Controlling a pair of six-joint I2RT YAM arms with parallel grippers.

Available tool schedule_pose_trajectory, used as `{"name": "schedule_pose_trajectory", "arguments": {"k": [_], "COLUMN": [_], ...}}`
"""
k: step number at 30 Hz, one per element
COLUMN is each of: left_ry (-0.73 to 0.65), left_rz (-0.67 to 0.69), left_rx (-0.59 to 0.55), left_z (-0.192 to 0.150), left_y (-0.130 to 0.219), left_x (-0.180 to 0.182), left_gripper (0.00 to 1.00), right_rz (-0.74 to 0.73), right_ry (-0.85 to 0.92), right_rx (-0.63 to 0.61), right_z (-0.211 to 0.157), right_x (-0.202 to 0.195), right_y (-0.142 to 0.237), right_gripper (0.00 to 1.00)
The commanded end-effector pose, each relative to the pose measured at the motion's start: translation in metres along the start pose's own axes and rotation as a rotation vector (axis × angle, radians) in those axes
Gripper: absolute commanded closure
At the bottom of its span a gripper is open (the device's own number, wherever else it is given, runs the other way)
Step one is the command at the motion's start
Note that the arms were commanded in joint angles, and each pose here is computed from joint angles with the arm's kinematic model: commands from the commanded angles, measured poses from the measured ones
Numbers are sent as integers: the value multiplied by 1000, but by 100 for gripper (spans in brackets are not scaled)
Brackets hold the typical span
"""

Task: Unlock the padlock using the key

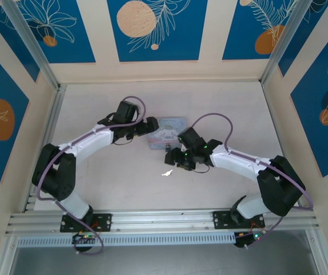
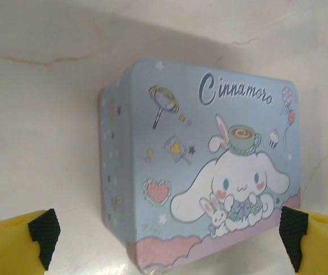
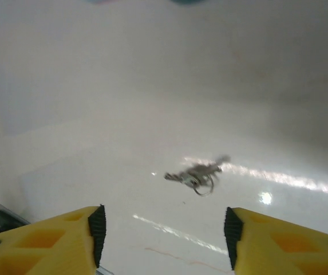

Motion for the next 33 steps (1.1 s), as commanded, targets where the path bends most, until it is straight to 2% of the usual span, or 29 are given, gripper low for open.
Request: {"name": "schedule_pose_trajectory", "arguments": {"k": [1,7,21,33], "left_ry": [21,35,36,44], "left_rz": [34,24,-43,-65], "left_rx": [7,-6,-15,-8], "left_z": [-8,-9,-12,-13], "left_y": [5,13,24,22], "left_x": [12,18,17,21], "left_gripper": [0,0,0,0], "right_rz": [-139,-165,-239,-301], "right_ry": [-165,-303,-310,-320], "right_rx": [-23,-42,-40,-29], "right_z": [-10,-16,-9,-11], "right_x": [-22,-24,-4,-12], "right_y": [0,-10,-37,-49], "right_gripper": [50,64,64,64]}}
Point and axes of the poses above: each hand's point on the last joint's axis, 136 mm out from that joint toward the fingers, its own y axis back along the fingers, its own x axis along the line the jaws close on, z = x × y, the point moved 4 cm from there along y, back along the fingers, and after that the axes turned 1 degree about -y, right-handed, at the moved point
